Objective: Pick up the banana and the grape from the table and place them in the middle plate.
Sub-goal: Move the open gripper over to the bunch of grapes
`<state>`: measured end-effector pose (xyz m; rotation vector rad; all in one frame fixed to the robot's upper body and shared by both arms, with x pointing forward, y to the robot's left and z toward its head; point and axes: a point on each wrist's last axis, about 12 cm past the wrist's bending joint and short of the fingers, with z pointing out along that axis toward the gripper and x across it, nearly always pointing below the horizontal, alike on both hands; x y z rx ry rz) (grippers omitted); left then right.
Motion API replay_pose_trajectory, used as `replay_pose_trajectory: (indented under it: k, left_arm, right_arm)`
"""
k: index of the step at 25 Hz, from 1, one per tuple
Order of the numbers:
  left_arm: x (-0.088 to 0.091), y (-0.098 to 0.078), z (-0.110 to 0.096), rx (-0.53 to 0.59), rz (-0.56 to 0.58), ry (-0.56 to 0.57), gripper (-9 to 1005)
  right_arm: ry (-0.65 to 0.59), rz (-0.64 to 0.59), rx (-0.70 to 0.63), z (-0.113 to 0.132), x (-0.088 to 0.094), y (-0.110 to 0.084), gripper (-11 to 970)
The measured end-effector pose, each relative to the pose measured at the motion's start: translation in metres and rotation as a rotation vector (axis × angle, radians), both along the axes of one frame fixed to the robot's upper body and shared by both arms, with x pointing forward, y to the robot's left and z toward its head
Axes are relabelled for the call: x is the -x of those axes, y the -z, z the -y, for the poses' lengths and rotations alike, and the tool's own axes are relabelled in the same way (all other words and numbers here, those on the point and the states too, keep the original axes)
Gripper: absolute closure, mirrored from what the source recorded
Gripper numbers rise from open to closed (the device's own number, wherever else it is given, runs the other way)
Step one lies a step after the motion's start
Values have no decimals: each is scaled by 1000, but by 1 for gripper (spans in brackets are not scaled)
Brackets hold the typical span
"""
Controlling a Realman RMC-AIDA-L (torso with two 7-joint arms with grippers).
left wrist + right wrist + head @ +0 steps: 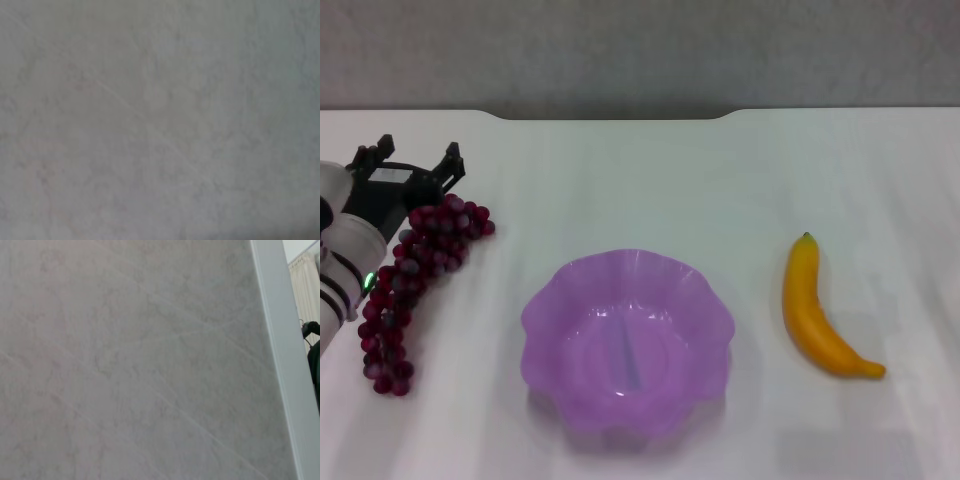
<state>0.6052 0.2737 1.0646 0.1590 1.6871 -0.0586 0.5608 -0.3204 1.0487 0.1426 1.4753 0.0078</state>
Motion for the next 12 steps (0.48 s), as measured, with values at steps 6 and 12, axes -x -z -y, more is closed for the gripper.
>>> replay_pose_trajectory:
  k: [6, 12]
  left_arm:
    - [4, 0, -5, 13, 40, -16, 115]
    - [7, 2, -10, 28, 75, -31, 116]
  right_arm:
    - [4, 2, 0, 1, -1, -1, 76]
    - [2, 2, 0, 0, -2, -1, 76]
